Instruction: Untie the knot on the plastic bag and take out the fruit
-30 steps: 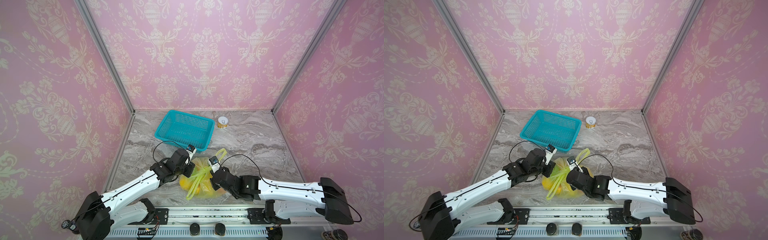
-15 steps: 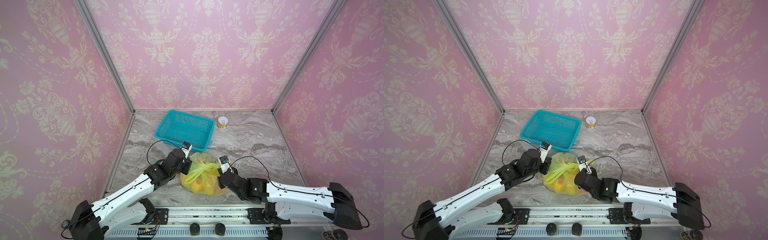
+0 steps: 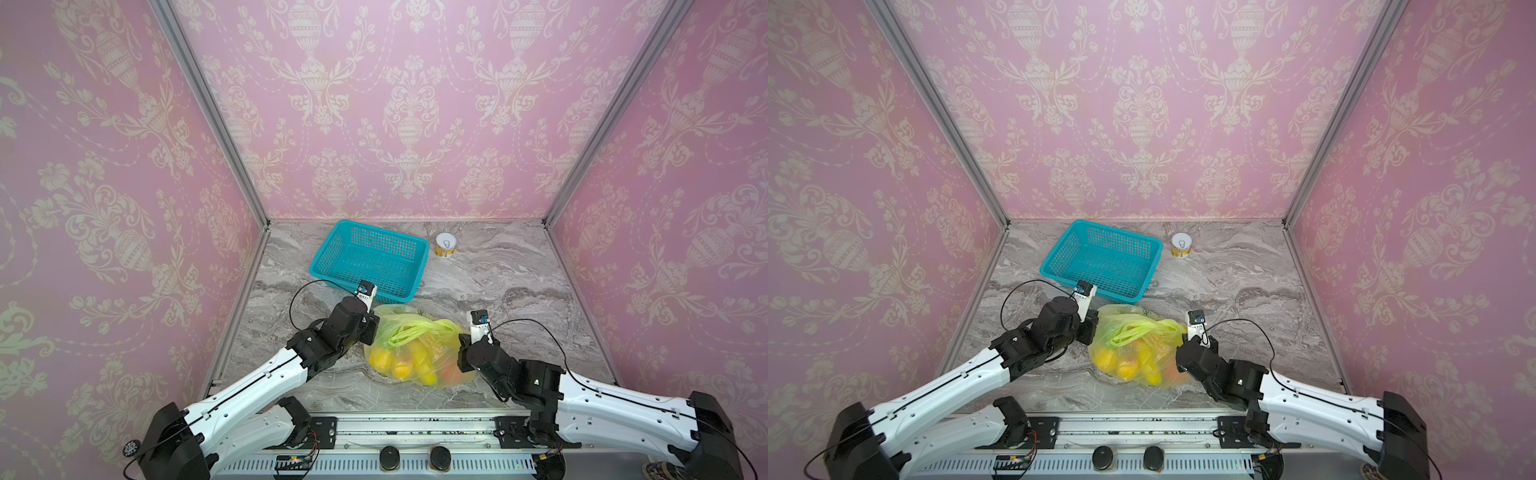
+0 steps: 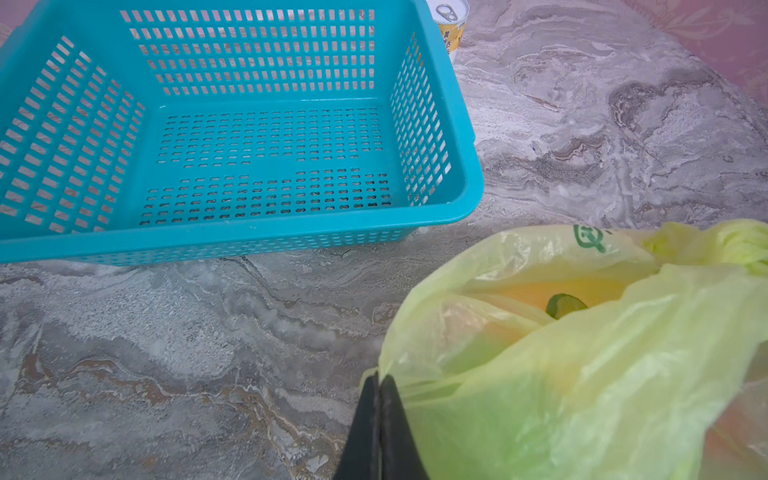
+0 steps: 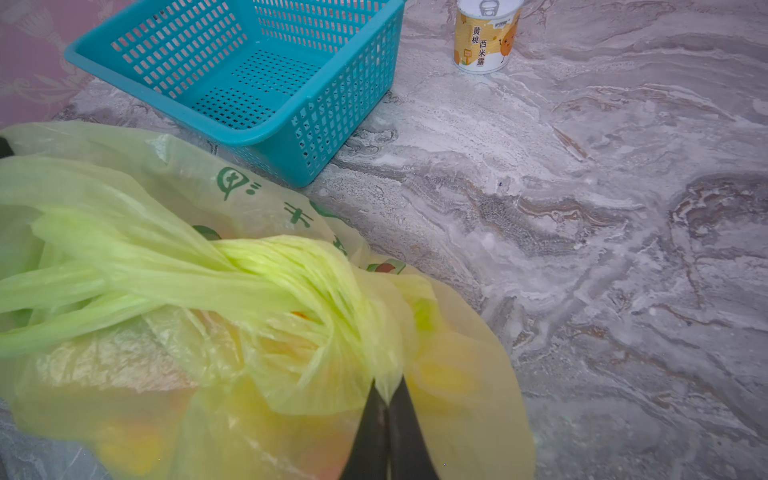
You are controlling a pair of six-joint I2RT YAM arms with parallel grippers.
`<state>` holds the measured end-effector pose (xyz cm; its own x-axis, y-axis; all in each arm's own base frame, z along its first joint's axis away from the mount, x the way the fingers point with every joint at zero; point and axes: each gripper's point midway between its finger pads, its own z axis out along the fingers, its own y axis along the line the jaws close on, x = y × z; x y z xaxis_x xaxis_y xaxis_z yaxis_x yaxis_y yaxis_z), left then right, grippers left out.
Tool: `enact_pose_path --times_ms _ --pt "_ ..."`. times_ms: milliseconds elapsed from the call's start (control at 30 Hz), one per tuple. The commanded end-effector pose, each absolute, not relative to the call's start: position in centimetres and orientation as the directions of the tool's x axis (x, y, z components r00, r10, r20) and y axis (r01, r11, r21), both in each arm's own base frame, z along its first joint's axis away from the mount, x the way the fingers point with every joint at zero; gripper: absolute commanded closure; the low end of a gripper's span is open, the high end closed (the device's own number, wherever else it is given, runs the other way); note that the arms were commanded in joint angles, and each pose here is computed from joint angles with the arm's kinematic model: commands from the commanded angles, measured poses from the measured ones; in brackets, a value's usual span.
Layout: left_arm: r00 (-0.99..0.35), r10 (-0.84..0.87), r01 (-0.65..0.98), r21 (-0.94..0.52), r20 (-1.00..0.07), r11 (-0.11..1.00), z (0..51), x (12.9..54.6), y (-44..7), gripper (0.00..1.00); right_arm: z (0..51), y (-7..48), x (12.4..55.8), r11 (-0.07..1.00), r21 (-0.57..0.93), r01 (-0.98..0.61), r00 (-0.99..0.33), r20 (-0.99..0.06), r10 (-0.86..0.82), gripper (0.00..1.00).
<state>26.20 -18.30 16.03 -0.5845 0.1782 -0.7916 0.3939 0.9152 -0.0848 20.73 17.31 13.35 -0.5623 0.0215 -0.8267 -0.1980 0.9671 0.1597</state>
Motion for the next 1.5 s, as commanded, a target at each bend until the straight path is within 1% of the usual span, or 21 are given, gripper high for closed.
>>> enact_pose_path --times_ms 0,200,367,667,1067,1100,1167,1233,1333,1467 --pt "-0.583 0.112 0.352 -0.126 -0.805 0.928 16.4 26.8 -17.5 1.0 12.3 15.3 20.7 0.982 0.129 -0.139 -0.567 -0.824 0.028 1.0" --pt "-0.604 0.064 0.336 -0.181 -0.794 0.924 15.8 27.4 -16.9 1.0 11.9 15.0 20.6 0.984 0.125 -0.129 -0.568 -0.822 0.03 1.0" --pt "-0.614 0.027 0.314 -0.213 -0.789 0.925 15.5 27.7 -16.3 1.0 11.6 14.0 20.7 0.989 0.118 -0.091 -0.562 -0.826 0.047 1.0" --pt "-0.607 -0.007 0.277 -0.22 -0.795 0.935 15.5 28.0 -15.3 1.0 11.4 11.5 20.6 0.993 0.118 0.011 -0.548 -0.83 0.105 1.0" --pt "-0.607 -0.032 0.241 -0.223 -0.794 0.945 15.4 28.2 -14.4 1.0 11.1 9.6 20.1 0.987 0.15 0.062 -0.537 -0.828 0.16 1.0" --pt "-0.608 -0.029 0.248 -0.225 -0.793 0.942 15.4 28.2 -14.5 1.0 11.1 9.6 20.1 0.986 0.157 0.062 -0.536 -0.828 0.165 0.98" --pt "-0.617 -0.017 0.274 -0.235 -0.787 0.933 15.4 28.1 -15.0 1.0 11.4 9.7 20.1 0.985 0.164 0.051 -0.533 -0.83 0.166 0.85" --pt "-0.628 -0.007 0.29 -0.242 -0.778 0.926 15.2 28.0 -15.4 1.0 12.1 10.1 20.1 0.985 0.173 0.024 -0.529 -0.833 0.159 0.65" --pt "-0.629 -0.002 0.299 -0.245 -0.777 0.922 15.1 28.0 -15.7 1.0 14.4 11.3 20.2 0.98 0.193 -0.043 -0.521 -0.842 0.143 0.44" --pt "-0.632 0.005 0.311 -0.248 -0.775 0.917 15.1 27.9 -15.9 1.0 17.3 13.7 20.2 0.962 0.22 -0.159 -0.525 -0.845 0.107 0.29"
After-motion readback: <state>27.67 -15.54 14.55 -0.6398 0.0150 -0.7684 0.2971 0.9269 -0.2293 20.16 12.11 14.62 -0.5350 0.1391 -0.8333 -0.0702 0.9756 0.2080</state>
